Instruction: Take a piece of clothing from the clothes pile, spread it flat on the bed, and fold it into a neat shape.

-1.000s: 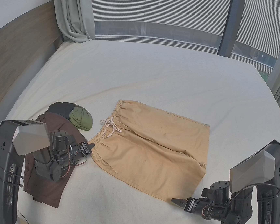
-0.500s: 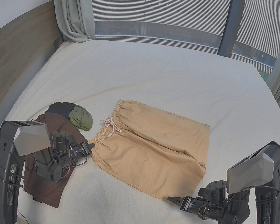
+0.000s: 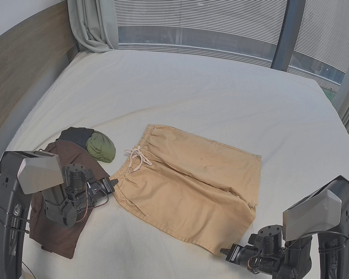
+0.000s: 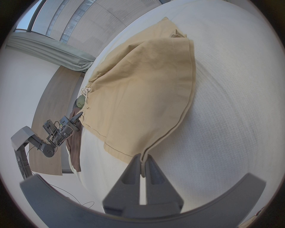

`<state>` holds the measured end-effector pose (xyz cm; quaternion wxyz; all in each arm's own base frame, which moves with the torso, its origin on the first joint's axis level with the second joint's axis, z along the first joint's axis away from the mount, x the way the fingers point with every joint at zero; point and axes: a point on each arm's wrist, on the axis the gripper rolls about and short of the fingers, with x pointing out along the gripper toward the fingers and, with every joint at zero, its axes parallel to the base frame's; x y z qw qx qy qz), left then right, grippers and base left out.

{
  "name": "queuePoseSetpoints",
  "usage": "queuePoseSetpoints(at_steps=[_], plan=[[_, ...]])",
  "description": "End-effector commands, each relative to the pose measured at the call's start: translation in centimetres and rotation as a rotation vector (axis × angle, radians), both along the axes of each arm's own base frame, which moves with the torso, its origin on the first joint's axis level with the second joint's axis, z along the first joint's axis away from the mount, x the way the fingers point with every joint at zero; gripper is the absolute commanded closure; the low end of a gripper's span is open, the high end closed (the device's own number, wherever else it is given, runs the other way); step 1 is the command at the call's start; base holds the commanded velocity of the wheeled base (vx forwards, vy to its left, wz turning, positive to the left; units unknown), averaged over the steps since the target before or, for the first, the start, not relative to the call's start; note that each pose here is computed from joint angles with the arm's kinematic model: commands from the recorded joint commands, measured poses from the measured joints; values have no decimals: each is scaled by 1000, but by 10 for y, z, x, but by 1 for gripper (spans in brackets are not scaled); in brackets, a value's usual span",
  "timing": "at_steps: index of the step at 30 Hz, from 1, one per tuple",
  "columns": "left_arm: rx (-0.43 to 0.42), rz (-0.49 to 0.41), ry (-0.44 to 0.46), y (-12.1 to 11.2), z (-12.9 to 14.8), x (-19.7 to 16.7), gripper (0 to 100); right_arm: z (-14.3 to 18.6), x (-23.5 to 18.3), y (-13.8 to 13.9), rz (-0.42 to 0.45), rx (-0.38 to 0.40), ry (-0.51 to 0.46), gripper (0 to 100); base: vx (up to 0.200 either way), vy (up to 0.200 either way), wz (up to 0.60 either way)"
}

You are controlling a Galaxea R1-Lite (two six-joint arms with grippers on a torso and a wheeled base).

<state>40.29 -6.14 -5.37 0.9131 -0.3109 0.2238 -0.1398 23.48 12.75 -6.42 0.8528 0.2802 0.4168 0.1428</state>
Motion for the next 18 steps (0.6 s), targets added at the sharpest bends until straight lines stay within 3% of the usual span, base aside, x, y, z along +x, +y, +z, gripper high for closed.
queuePoseSetpoints(at_steps=[1,7,18], plan=[[0,0,4,0,-2,-1,100,0,0,-1,-1,-1,1,100,0,0,0],[-3,-14,13,2,2,-11,100,6,-10,-7,-6,-15,23,100,0,0,0],[-3,-100,78,13,43,-63,100,17,-33,-27,-28,-68,77,100,0,0,0]])
